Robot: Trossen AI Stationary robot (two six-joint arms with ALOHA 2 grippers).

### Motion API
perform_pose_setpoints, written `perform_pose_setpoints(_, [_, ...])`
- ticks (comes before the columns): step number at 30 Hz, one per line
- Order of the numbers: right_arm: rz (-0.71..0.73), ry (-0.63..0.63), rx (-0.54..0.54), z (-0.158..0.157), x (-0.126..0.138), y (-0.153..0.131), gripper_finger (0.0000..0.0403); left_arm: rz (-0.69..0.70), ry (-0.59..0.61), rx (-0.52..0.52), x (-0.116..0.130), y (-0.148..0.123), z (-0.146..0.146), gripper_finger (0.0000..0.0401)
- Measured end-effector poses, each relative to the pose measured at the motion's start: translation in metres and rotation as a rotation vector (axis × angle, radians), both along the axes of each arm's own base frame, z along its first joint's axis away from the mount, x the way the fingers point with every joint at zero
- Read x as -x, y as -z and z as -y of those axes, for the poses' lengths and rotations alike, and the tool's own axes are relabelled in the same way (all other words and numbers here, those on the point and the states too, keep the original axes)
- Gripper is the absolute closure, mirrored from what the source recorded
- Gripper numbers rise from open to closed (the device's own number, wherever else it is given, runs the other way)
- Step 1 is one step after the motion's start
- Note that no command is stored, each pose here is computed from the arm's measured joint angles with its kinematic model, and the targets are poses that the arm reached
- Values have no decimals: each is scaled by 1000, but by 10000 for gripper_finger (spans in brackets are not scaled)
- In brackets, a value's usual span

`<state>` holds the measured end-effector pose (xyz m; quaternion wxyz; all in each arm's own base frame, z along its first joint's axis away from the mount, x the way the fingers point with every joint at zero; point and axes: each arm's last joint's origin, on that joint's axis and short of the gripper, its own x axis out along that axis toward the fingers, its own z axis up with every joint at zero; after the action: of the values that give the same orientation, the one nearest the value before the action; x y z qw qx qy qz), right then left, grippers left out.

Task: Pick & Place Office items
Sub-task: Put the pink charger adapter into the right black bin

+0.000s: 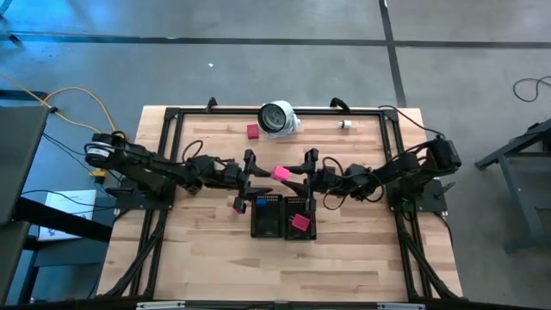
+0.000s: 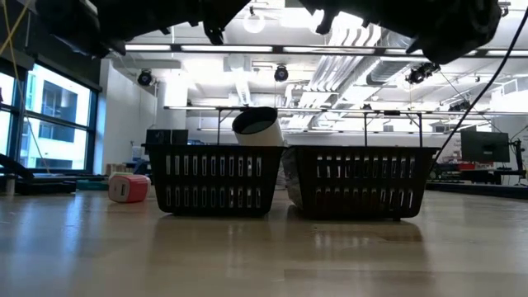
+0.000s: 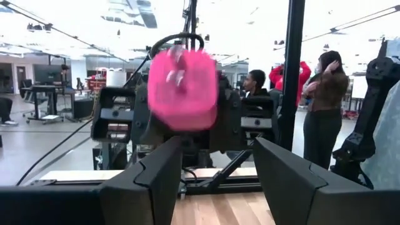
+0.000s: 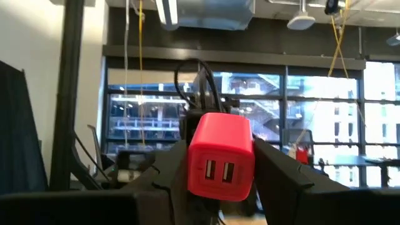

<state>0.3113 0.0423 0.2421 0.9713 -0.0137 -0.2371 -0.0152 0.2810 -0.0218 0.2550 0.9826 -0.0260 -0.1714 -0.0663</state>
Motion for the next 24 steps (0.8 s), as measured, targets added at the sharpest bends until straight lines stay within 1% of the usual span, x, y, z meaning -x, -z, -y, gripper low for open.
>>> perform_pose_setpoints(3, [1,-21,11,-1,-4,-4,268,10,-2,25,-3,4,-4,210])
perform_pose_setpoints(8, [-19,-28,16,-2,-6,-4,268,79,5,29,-6,5,-7,211])
perform_pose_setpoints(24, [-32,-29,13,-2,-7,-3,268,130,28,18,-4,1,-6,210])
